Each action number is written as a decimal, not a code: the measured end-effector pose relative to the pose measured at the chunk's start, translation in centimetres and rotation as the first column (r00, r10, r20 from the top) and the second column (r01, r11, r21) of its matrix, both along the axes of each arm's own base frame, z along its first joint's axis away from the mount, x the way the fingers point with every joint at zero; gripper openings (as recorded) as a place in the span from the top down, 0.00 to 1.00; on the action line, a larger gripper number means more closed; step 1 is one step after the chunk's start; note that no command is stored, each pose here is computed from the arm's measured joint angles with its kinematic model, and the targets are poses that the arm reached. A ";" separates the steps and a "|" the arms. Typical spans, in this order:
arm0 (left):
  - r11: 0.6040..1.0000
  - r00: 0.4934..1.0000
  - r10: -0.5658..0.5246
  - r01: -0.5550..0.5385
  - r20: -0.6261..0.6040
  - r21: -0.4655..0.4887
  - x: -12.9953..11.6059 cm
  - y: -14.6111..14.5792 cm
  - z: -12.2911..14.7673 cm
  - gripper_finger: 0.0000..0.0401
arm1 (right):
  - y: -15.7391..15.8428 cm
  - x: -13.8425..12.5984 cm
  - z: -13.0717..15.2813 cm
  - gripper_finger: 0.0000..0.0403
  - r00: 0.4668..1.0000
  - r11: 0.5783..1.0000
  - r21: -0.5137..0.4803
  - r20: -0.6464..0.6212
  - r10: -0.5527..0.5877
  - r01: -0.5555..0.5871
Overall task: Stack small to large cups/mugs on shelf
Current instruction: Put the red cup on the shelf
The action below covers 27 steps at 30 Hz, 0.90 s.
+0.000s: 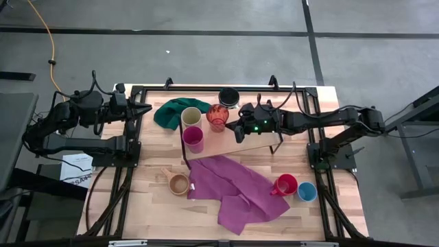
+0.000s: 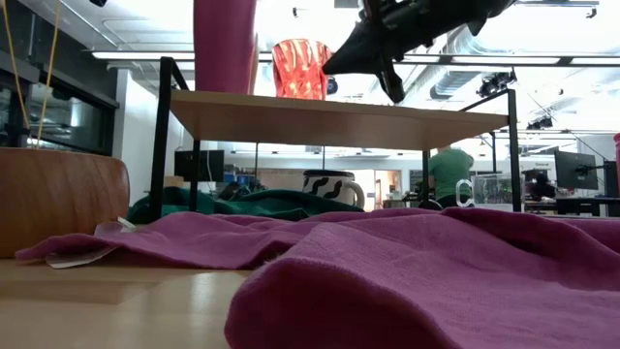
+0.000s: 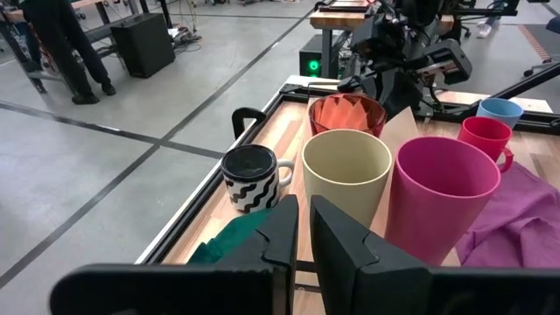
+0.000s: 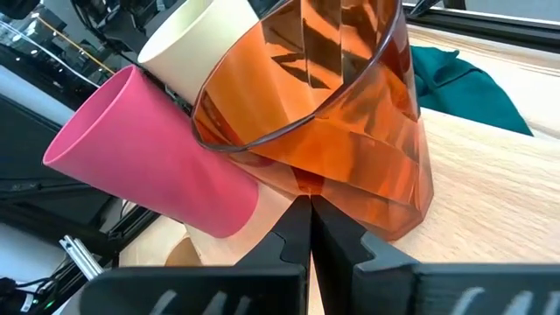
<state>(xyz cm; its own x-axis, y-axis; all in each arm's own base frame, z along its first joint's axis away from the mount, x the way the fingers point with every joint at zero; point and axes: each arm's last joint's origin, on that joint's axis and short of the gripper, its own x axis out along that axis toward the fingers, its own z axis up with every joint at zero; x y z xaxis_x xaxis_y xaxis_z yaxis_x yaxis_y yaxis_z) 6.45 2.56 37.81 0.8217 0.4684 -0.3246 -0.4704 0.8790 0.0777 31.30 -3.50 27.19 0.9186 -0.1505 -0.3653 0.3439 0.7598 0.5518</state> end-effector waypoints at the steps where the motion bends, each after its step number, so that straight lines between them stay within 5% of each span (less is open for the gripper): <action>1: 1.000 1.000 0.000 0.000 0.000 0.000 0.0 0.0 0.0 0.94 | -0.1 0.0 0.0 1.00 1.000 1.000 0.001 0.000 -0.001 0.001; 27: 1.000 1.000 0.017 -0.017 0.017 -0.001 0.0 0.0 0.1 0.94 | -1.1 0.0 0.4 1.00 0.999 1.000 0.002 0.047 0.017 -0.017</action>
